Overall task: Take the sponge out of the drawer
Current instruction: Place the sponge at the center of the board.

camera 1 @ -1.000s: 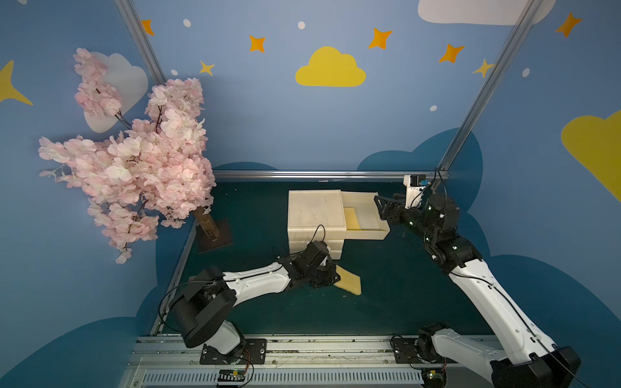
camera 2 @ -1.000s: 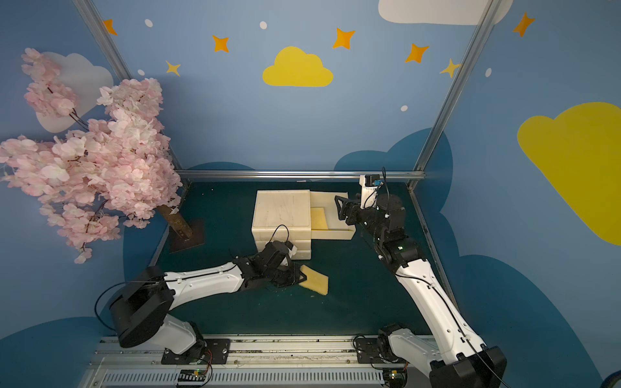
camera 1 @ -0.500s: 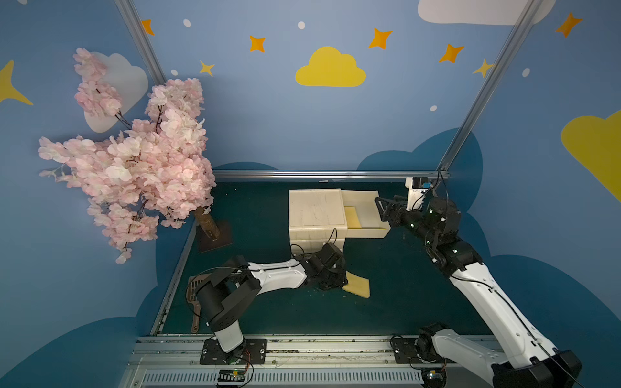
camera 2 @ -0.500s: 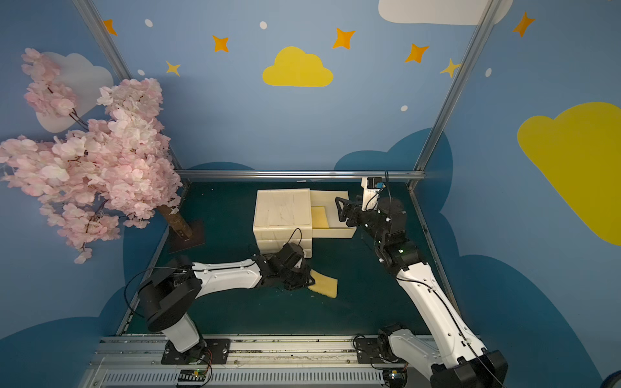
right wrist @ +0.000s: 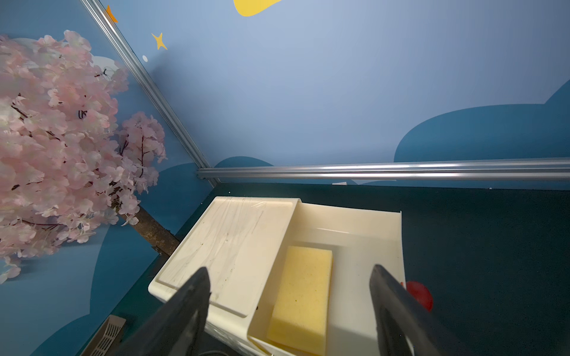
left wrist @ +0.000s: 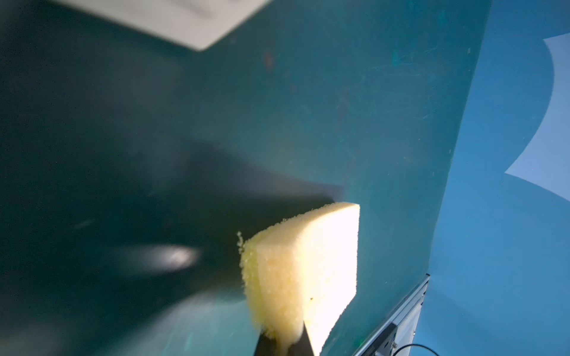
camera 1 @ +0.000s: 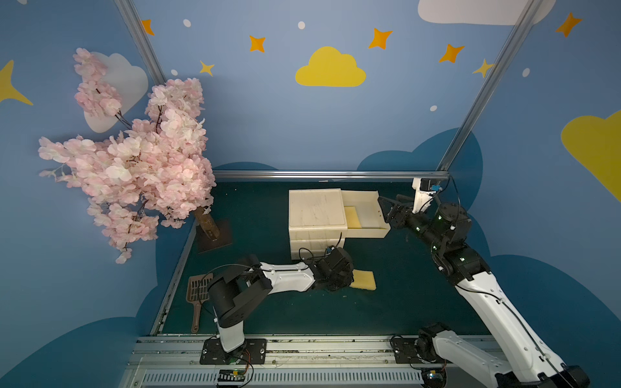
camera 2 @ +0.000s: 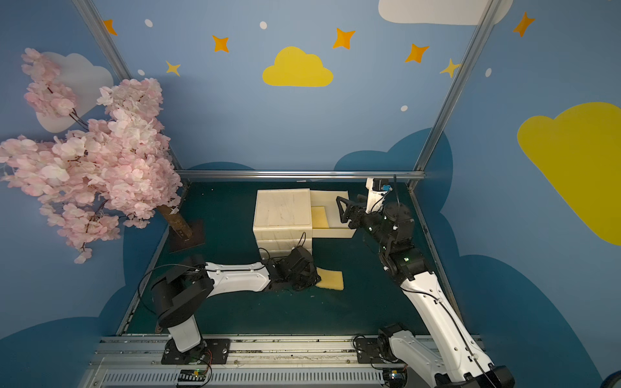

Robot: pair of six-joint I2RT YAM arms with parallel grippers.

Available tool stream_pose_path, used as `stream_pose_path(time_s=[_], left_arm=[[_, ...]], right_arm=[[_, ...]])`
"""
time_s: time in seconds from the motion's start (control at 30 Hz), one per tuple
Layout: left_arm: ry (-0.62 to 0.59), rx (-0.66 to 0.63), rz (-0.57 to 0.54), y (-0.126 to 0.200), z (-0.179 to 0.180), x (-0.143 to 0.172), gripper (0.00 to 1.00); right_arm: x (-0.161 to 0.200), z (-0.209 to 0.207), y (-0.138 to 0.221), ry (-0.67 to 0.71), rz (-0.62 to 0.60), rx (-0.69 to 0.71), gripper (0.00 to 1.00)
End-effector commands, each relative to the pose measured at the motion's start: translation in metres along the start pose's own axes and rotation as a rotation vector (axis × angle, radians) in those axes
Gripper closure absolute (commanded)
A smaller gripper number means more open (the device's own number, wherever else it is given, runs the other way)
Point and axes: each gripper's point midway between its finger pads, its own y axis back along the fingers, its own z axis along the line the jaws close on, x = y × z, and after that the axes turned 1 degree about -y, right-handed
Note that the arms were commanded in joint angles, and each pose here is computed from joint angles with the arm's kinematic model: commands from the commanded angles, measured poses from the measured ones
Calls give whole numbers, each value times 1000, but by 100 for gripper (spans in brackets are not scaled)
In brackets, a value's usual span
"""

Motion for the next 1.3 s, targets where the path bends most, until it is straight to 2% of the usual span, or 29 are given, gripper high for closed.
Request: stream_pose_path(time_s=[0.0, 0.13, 0.2, 0.3, 0.37, 0.47, 0.8, 0.9, 1.1, 1.13, 1.17, 1.2, 1.27], left_arm=[[27, -12, 23, -10, 6, 4, 98], [40, -21, 37, -14, 9, 6, 98], [39, -24, 39, -14, 9, 5, 94], [33, -24, 31, -12, 8, 4, 70], [30, -31, 20, -9, 9, 4, 58], [28, -38, 8, -5, 9, 3, 47], [6, -33, -7, 1, 5, 3, 38], [-61, -44, -54, 18, -6, 0, 34], [-273, -78, -185, 80, -37, -9, 19], [-307, -63, -189, 90, -43, -9, 14], [-334, -51, -195, 100, -48, -10, 4], [-373, -28, -202, 111, -55, -11, 1], [-464, 17, -211, 133, -71, -11, 1]], right_arm=[[-4, 3, 3, 7, -23, -12, 19], [-3, 3, 3, 8, -22, -12, 19], [-3, 3, 2, 9, -20, -11, 19], [-3, 2, 2, 12, -20, -6, 19], [-2, 1, 1, 12, -17, -5, 19], [-2, 1, 0, 13, -13, -7, 19], [0, -1, -1, 18, -8, 1, 19], [0, -2, -2, 24, -7, 7, 19], [4, -11, -8, 39, 19, 47, 18], [4, -13, -10, 43, 26, 56, 18], [5, -15, -11, 44, 34, 62, 18], [6, -18, -14, 46, 45, 73, 17], [9, -24, -20, 42, 74, 91, 17]])
